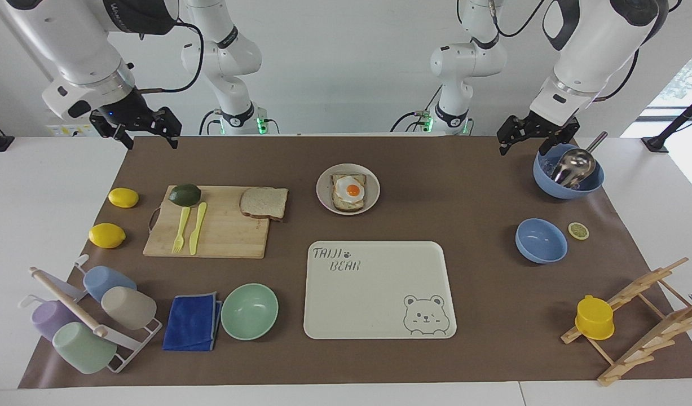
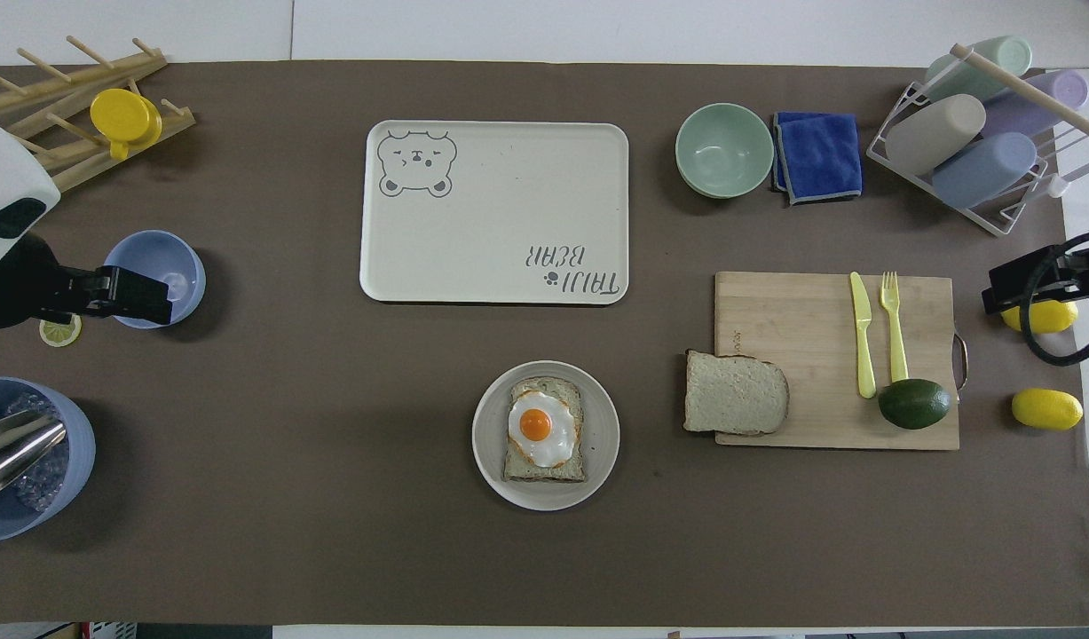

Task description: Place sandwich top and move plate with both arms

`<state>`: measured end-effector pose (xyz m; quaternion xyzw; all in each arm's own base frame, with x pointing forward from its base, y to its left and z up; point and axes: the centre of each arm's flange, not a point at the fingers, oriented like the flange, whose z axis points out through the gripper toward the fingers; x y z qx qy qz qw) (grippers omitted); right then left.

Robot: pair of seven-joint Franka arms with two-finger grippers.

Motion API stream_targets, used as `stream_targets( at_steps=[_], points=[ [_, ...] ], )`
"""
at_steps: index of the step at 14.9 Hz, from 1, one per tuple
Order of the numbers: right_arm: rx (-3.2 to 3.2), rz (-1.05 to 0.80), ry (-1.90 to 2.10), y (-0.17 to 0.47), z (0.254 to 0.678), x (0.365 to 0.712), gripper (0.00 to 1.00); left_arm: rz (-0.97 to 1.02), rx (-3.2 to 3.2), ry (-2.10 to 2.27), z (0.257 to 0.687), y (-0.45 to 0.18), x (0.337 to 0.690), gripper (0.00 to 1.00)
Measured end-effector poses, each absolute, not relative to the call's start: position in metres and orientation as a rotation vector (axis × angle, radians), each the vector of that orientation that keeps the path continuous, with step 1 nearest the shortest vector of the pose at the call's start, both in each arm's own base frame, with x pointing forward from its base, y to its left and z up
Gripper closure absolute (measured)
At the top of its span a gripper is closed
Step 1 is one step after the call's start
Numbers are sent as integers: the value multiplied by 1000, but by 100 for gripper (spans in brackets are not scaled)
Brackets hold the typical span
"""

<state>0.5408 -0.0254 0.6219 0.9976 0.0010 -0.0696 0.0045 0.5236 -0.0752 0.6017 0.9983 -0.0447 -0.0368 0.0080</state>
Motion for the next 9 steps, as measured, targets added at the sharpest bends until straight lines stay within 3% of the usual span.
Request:
stream_targets(
  at_steps=[9],
  points=[
    [3128, -208, 4, -25, 626, 539, 0, -115, 3120, -140, 602, -75, 524, 0]
  ],
)
